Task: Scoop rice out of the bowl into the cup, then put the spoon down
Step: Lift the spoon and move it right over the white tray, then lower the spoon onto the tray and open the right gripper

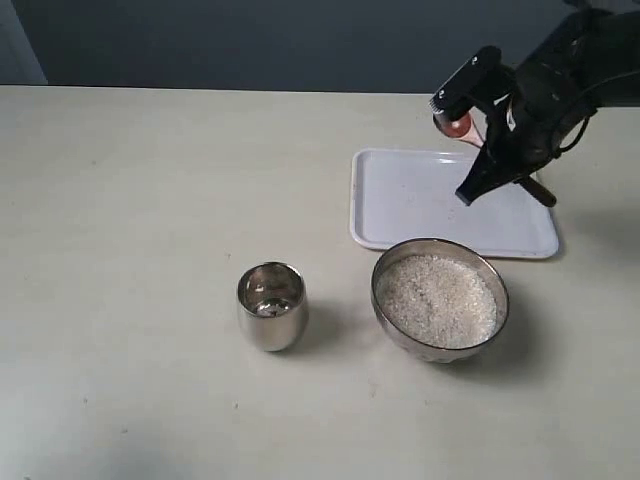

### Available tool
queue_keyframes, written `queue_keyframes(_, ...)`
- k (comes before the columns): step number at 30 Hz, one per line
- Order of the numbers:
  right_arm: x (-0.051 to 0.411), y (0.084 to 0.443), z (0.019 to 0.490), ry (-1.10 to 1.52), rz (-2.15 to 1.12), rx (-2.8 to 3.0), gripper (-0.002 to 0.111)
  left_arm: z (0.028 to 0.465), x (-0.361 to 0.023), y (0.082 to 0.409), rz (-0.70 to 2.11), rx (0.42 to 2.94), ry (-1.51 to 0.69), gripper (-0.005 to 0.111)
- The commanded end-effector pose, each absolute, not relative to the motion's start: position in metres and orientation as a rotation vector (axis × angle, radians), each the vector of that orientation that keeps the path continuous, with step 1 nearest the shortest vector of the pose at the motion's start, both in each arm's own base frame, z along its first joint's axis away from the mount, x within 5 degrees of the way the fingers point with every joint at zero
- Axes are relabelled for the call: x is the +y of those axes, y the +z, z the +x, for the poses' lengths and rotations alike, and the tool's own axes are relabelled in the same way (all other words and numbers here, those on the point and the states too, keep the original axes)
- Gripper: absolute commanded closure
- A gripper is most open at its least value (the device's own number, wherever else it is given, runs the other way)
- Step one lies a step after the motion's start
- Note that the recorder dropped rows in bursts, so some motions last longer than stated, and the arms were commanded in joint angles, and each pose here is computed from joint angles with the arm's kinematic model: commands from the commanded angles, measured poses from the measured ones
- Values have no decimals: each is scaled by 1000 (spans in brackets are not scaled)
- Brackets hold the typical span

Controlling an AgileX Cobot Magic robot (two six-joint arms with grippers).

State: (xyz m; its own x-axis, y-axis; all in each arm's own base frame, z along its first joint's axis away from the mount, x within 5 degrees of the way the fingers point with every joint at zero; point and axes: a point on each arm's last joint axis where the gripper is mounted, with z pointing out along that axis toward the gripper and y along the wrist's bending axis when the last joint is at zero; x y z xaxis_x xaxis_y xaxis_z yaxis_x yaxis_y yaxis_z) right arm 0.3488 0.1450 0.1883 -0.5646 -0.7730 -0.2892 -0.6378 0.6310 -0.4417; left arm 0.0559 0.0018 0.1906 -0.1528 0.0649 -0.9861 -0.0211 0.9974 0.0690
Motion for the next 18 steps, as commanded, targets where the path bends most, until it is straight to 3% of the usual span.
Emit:
queue_keyframes(1, 150, 172, 354, -322, -1088, 2408, 109, 56, 1, 193, 29, 1701, 65, 106)
queue_keyframes(13, 154, 163, 358, -304, -1108, 2378, 109, 56, 1, 193, 29, 1701, 65, 106)
queue_keyframes(18, 154, 161, 360, -329, -1147, 2348, 91, 56, 1, 193, 29, 1701, 65, 106)
